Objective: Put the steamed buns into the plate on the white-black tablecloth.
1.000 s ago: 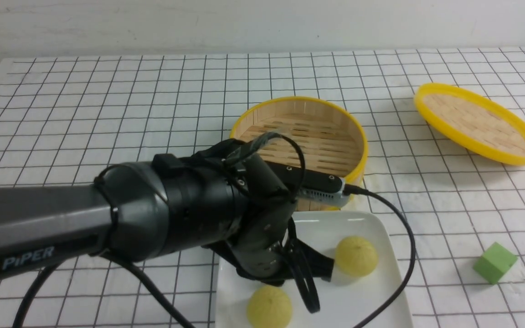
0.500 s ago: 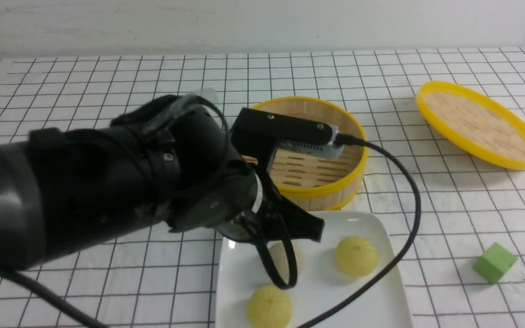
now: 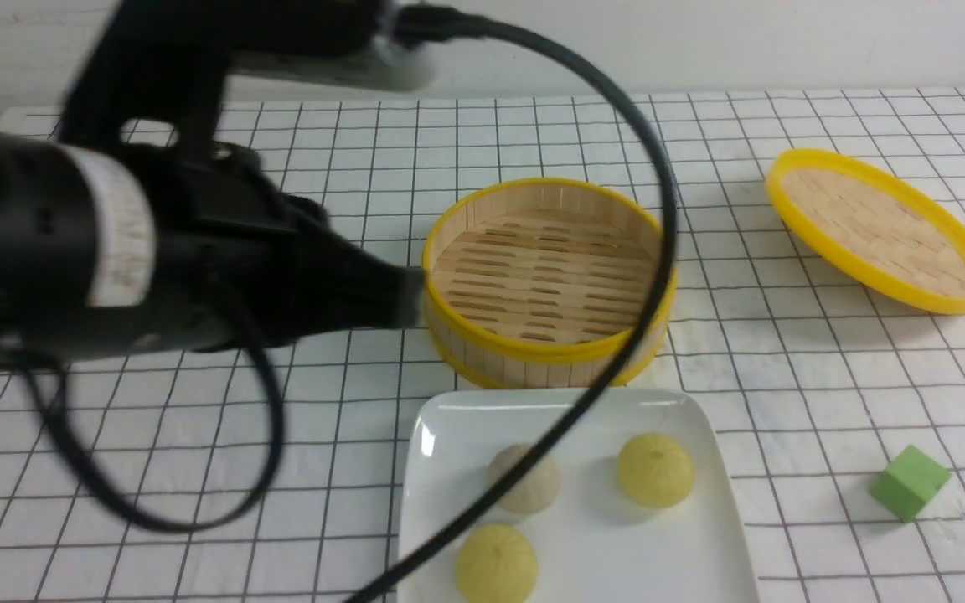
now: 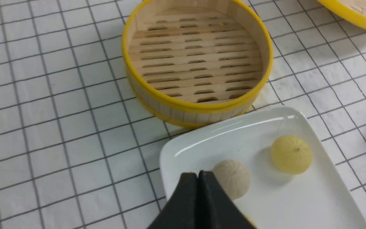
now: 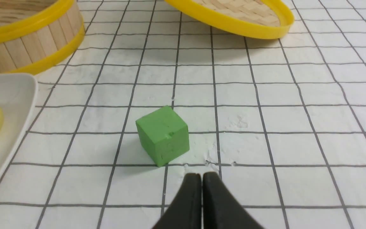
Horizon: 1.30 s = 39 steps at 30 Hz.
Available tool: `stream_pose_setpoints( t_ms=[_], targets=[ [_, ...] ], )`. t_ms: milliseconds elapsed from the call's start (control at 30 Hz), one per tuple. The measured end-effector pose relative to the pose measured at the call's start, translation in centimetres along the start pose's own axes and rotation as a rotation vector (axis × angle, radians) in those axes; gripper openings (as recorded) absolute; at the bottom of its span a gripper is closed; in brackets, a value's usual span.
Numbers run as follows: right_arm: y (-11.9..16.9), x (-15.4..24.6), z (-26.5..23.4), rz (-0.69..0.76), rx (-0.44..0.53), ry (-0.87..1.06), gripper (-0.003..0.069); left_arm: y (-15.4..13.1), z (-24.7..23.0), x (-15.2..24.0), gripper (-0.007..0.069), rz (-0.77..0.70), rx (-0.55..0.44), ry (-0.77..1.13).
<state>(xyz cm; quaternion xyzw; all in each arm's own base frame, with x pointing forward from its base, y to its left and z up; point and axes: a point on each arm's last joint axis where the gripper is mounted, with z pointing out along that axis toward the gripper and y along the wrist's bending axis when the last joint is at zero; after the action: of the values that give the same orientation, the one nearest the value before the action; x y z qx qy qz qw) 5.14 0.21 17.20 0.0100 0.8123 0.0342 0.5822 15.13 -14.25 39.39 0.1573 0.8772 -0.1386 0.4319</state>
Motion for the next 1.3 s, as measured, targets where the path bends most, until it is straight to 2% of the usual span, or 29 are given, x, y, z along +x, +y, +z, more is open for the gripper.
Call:
stream_pose_setpoints(
  t_ms=[133, 267, 400, 500, 567, 667, 833, 1133, 1200, 1300],
  targets=[
    [0.0, 0.0, 0.0, 0.000, 0.000, -0.001, 0.0039, 2.6, -4.4, 1.5, 0.0002, -0.037, -0.024, -0.034],
    [0.0, 0.0, 0.0, 0.000, 0.000, -0.001, 0.0046, 4.4, -5.3, 5.3, 0.0002, -0.041, -0.010, -0.051],
    [0.0, 0.0, 0.0, 0.000, 0.000, -0.001, 0.0051, 4.9, -4.1, 8.7, 0.0002, -0.056, 0.086, -0.179],
    [0.0, 0.0, 0.0, 0.000, 0.000, -0.001, 0.0057, 4.5, -3.3, 11.1, 0.0002, -0.120, 0.276, -0.364],
    [0.0, 0.0, 0.0, 0.000, 0.000, -0.001, 0.0061, 4.2, -3.2, 11.7, 0.0002, -0.135, 0.347, -0.410],
    [0.0, 0.0, 0.0, 0.000, 0.001, -0.001, 0.0065, 3.9, -2.4, 13.0, 0.0006, -0.124, 0.405, -0.420],
    [0.0, 0.0, 0.0, 0.001, 0.004, -0.001, 0.0073, 4.2, -1.1, 14.7, 0.0013, -0.086, 0.369, -0.370],
    [0.0, 0.0, 0.0, 0.001, 0.004, -0.001, 0.0083, 4.6, -0.7, 15.2, 0.0020, -0.143, 0.331, -0.327],
    [0.0, 0.0, 0.0, 0.001, 0.004, -0.001, 0.0087, 4.9, -0.7, 15.4, 0.0019, -0.145, 0.302, -0.313],
    [0.0, 0.0, 0.0, 0.001, 0.004, -0.001, 0.0093, 6.2, -1.0, 16.2, 0.0020, -0.205, 0.208, -0.261]
  ],
)
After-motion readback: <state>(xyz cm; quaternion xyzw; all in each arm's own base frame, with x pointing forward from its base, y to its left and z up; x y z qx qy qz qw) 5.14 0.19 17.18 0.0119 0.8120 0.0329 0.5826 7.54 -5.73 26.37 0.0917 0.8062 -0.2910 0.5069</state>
